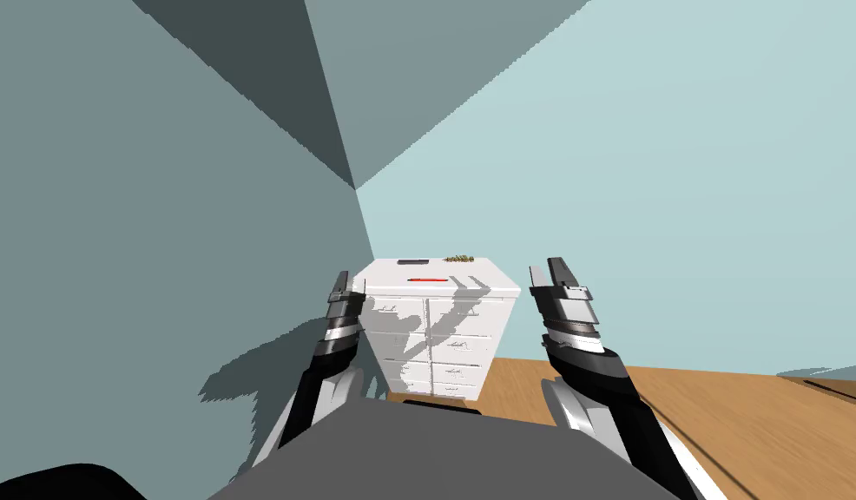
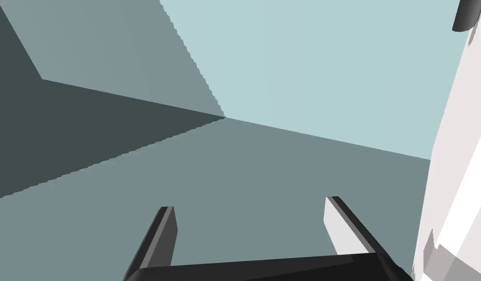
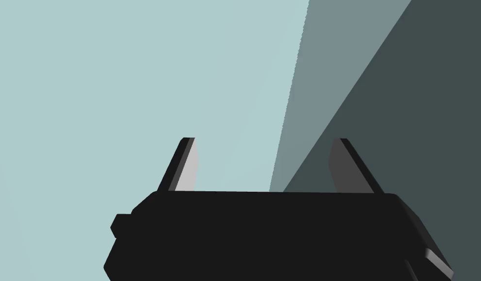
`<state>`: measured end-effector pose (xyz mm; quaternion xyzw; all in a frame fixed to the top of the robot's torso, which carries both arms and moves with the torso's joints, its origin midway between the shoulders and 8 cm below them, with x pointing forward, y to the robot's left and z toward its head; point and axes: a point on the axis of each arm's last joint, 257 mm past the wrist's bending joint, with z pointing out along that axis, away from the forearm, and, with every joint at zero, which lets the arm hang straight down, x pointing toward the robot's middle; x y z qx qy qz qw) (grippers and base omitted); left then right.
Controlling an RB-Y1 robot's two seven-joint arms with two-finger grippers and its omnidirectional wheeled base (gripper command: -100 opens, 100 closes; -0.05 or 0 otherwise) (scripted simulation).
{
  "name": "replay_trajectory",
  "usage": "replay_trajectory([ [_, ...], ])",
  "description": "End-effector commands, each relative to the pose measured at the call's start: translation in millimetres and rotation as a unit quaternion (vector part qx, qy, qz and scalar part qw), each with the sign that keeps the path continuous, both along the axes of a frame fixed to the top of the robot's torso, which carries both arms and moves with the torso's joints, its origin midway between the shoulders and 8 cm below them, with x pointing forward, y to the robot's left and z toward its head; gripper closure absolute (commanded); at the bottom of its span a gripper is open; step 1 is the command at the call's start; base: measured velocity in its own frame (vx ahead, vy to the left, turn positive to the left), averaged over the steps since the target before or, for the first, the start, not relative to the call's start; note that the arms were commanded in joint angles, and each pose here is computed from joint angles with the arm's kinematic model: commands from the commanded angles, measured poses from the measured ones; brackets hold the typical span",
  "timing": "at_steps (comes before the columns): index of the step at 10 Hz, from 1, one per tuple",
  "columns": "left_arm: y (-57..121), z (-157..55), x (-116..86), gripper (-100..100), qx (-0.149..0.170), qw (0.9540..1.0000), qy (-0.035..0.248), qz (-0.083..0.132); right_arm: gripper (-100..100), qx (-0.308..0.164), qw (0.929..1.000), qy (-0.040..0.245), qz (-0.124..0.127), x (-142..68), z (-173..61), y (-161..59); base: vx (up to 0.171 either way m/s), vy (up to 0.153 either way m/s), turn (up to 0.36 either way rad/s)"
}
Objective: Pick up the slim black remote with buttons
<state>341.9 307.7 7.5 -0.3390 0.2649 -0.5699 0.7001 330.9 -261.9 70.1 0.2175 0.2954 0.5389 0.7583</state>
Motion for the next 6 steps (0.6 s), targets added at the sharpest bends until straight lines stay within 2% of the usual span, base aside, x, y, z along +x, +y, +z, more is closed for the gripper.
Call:
replay_trajectory([
  [1, -4.0, -8.2, 12.8, -100, 0.012, 0.9997, 0.017, -0.015, 0, 0.0, 1.0, 0.0, 0.0, 0.0, 0.0, 0.0, -0.12, -0.015, 0.007],
  [3, -7.6, -21.9, 31.6, -100, 0.025, 0.9982, 0.044, -0.033, 0, 0.0, 1.0, 0.0, 0.0, 0.0, 0.1, 0.0, -0.182, -0.017, -0.006],
  [5, -10.3, -39.1, 55.5, -100, 0.039, 0.9949, 0.078, -0.051, 0, 0.0, 1.0, 0.0, 0.0, 0.1, 0.1, 0.1, -0.192, -0.061, -0.025],
  [6, -10.0, -42.3, 57.0, -100, 0.042, 0.9944, 0.082, -0.052, 0, 0.0, 1.0, 0.0, 0.0, 0.1, 0.1, 0.1, -0.144, -0.053, -0.006],
])
